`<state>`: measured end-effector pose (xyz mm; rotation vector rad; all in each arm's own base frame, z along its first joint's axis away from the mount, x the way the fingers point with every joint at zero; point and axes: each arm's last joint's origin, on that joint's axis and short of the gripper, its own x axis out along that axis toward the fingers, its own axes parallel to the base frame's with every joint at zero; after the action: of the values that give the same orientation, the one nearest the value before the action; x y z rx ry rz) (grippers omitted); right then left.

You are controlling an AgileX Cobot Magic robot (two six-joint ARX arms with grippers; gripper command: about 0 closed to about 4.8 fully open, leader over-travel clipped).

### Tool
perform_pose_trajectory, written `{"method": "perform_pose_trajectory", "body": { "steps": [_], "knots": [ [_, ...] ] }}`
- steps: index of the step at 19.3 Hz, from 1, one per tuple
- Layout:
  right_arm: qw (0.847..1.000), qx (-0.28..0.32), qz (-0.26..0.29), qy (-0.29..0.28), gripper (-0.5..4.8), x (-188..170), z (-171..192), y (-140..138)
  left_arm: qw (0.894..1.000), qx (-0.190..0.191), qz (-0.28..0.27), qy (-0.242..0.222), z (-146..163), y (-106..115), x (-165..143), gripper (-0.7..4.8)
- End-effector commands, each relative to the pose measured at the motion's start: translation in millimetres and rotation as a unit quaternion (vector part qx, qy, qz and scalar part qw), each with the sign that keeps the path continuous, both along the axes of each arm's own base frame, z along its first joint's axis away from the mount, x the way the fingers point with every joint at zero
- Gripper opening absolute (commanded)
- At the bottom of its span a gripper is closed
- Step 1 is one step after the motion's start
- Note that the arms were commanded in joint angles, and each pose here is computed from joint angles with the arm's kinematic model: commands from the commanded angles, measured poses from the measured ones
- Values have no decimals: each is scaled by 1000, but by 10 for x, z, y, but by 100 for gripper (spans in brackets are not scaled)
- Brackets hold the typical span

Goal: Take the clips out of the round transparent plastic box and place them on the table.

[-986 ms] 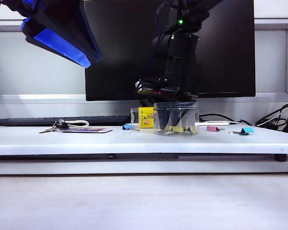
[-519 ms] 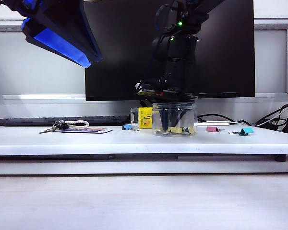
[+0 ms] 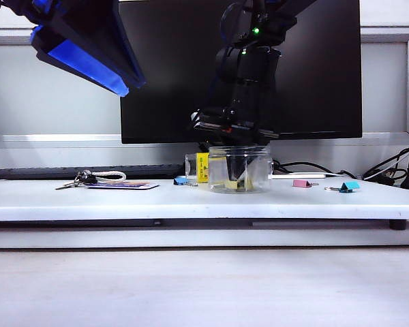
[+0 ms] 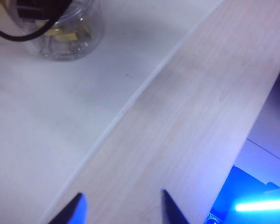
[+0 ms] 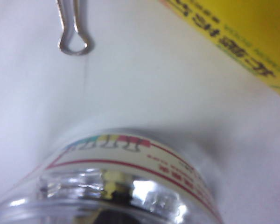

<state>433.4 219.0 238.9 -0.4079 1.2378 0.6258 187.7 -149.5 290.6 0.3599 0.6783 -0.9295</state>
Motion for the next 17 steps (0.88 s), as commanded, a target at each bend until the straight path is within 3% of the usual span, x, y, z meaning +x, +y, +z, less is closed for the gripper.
{"method": "perform_pose_trajectory", "body": {
  "steps": [1, 7, 9, 17],
  "knots": [
    [999, -24, -2, 43, 39, -13, -226, 4, 1000, -5, -2, -4, 21, -3, 0, 215],
    [999, -25, -2, 45, 51, -32, -186, -8, 1000, -4, -2, -4, 21, -3, 0, 214],
    [999, -24, -2, 42, 87, -44, -140, -14, 1000, -4, -3, -5, 22, -3, 0, 215],
    [999, -42, -9, 13, 92, -123, 123, -73, 1000, -7, -4, -8, 28, -6, 3, 215]
  ]
}}
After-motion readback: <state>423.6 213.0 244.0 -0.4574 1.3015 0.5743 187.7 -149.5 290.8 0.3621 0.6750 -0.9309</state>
